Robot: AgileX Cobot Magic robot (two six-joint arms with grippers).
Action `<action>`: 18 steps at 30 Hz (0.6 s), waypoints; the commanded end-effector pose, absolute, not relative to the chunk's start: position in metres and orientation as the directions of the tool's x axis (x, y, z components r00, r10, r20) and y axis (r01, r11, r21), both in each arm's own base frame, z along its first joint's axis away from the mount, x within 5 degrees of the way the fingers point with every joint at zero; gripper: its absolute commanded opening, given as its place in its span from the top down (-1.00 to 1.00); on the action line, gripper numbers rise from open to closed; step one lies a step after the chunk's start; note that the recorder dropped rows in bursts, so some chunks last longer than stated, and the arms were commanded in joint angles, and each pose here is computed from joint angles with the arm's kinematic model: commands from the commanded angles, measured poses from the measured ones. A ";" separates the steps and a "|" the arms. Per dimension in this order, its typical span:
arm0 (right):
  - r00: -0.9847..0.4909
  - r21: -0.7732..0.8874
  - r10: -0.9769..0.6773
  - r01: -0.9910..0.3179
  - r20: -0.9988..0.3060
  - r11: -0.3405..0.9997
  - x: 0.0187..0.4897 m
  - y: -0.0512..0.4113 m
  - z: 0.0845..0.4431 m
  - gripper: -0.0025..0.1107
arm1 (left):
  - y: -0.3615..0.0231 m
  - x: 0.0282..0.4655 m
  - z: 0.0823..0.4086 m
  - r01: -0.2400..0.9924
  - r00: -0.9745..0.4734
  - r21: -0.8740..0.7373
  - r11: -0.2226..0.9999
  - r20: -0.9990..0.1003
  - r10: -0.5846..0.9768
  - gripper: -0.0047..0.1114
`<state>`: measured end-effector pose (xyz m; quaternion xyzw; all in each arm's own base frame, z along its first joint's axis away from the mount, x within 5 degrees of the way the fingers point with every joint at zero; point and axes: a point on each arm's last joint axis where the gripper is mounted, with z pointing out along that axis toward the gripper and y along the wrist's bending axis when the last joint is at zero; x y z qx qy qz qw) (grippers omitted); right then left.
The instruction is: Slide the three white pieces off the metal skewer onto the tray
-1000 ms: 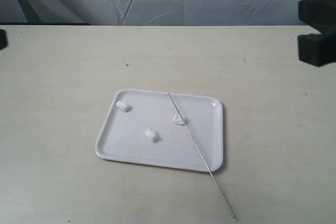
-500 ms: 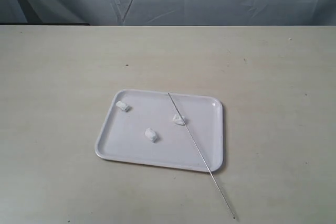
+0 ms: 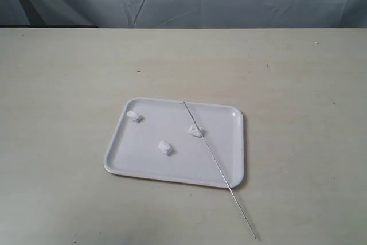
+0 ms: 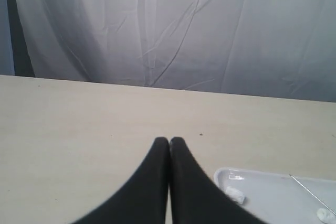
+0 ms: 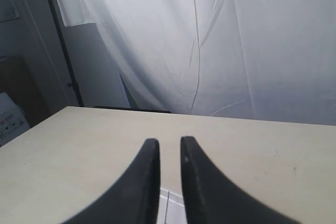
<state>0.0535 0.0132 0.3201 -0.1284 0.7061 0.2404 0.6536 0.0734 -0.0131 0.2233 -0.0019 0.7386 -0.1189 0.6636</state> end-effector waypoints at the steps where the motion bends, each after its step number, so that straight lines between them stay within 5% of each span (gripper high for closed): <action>1: -0.112 0.168 0.130 -0.490 -0.985 0.855 0.054 0.013 0.319 0.69 | -0.013 0.073 0.223 0.153 -0.105 -0.187 0.970 -0.979 -0.172 0.92; 13: -0.121 0.199 0.161 -0.482 -0.980 0.853 0.053 0.011 0.319 0.69 | -0.013 0.073 0.223 0.154 -0.103 -0.184 0.971 -0.980 -0.169 0.92; 18: -0.102 0.287 0.269 -0.303 -0.958 0.909 0.051 0.001 0.320 0.69 | -0.012 0.072 0.224 0.147 -0.090 -0.181 0.972 -0.981 -0.169 0.92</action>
